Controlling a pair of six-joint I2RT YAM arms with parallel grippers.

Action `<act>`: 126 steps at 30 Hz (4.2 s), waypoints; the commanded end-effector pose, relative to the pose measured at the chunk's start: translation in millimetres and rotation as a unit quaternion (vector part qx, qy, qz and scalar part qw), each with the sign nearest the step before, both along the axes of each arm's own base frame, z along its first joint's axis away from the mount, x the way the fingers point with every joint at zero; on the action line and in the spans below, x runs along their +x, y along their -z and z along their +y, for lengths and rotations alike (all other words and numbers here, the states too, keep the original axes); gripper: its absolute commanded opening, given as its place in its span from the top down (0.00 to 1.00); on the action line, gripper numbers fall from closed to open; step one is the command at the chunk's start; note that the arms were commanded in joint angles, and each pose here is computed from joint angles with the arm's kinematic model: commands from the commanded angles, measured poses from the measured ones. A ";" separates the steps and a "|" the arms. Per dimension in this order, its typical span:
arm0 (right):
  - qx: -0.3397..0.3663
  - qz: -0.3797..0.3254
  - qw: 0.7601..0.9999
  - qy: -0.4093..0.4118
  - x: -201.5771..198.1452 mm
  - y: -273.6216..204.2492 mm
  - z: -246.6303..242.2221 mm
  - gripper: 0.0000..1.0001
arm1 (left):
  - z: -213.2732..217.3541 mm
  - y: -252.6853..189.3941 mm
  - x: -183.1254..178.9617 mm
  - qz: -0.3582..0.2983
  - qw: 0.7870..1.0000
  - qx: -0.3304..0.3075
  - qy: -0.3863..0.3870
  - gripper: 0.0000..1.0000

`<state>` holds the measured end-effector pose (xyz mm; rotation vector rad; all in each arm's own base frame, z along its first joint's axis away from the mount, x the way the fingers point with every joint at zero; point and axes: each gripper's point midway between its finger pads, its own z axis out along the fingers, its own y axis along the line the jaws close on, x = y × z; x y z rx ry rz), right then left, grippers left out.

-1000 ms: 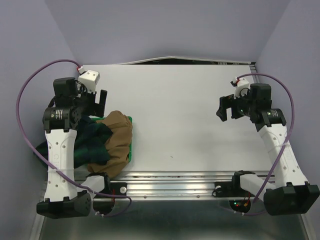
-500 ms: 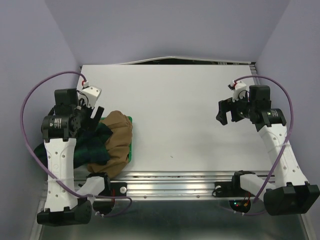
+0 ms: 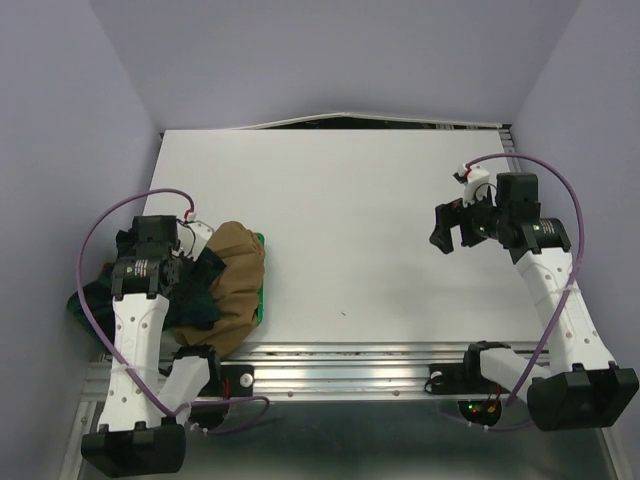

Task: Fold and stack the skirts
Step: Grab the skirt from the pile, then move the skirt to the center of the board, then flatten the skirt out

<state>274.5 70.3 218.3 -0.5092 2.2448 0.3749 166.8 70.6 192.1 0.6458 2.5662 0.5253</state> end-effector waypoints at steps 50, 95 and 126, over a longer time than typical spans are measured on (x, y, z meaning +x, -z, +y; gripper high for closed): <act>0.038 -0.036 0.998 0.035 38.7 -31.6 6.1 0.00 | -195.7 -392.1 176.0 -0.500 0.736 -0.392 0.236 1.00; 0.129 0.191 0.969 -0.085 -10.6 53.6 8.1 0.16 | -355.3 17.0 49.4 0.000 0.815 -0.284 0.506 0.35; 0.015 0.174 0.978 0.113 128.5 120.9 -50.6 0.96 | -378.9 37.4 283.5 -0.113 0.921 -0.199 0.314 0.90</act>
